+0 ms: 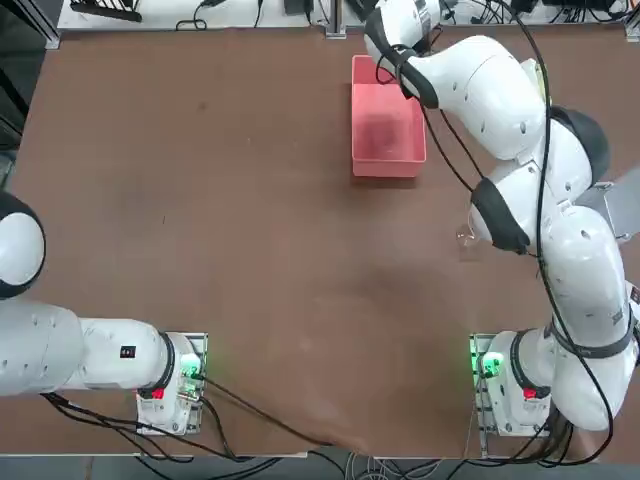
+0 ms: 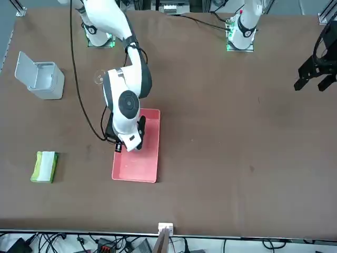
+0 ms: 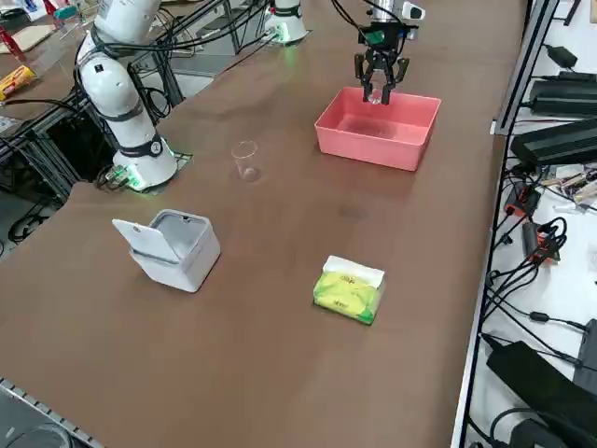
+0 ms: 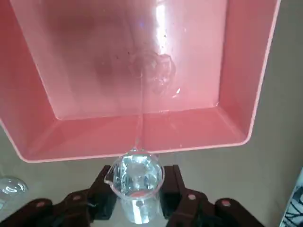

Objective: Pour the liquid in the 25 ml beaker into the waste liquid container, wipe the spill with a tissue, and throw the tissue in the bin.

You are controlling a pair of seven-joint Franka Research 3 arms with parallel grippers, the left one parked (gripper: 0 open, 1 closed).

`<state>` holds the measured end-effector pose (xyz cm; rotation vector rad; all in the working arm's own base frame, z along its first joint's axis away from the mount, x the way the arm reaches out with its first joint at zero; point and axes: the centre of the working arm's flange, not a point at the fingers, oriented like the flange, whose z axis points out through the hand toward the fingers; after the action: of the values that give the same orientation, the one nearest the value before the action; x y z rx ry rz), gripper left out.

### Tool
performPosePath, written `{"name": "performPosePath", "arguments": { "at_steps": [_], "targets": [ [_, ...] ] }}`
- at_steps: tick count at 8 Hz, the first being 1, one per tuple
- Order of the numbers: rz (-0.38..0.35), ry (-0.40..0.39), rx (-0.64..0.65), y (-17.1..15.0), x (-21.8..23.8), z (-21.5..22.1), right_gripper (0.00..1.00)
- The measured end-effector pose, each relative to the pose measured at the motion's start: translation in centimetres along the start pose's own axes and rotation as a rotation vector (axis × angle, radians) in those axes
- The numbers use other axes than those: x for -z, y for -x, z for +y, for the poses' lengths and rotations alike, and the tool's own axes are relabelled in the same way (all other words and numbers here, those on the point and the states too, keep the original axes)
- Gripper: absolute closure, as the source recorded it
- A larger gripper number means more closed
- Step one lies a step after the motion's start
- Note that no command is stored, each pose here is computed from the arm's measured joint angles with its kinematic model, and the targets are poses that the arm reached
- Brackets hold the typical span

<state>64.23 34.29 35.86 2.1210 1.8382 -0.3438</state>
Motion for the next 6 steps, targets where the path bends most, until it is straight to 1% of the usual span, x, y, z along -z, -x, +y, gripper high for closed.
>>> {"name": "performPosePath", "arguments": {
  "at_steps": [2,6],
  "targets": [
    [-0.03,0.011,-0.012,-0.3,0.0,-0.4,0.51],
    [-0.09,0.045,0.018,-1.4,0.3,-1.4,0.51]
  ]
}}
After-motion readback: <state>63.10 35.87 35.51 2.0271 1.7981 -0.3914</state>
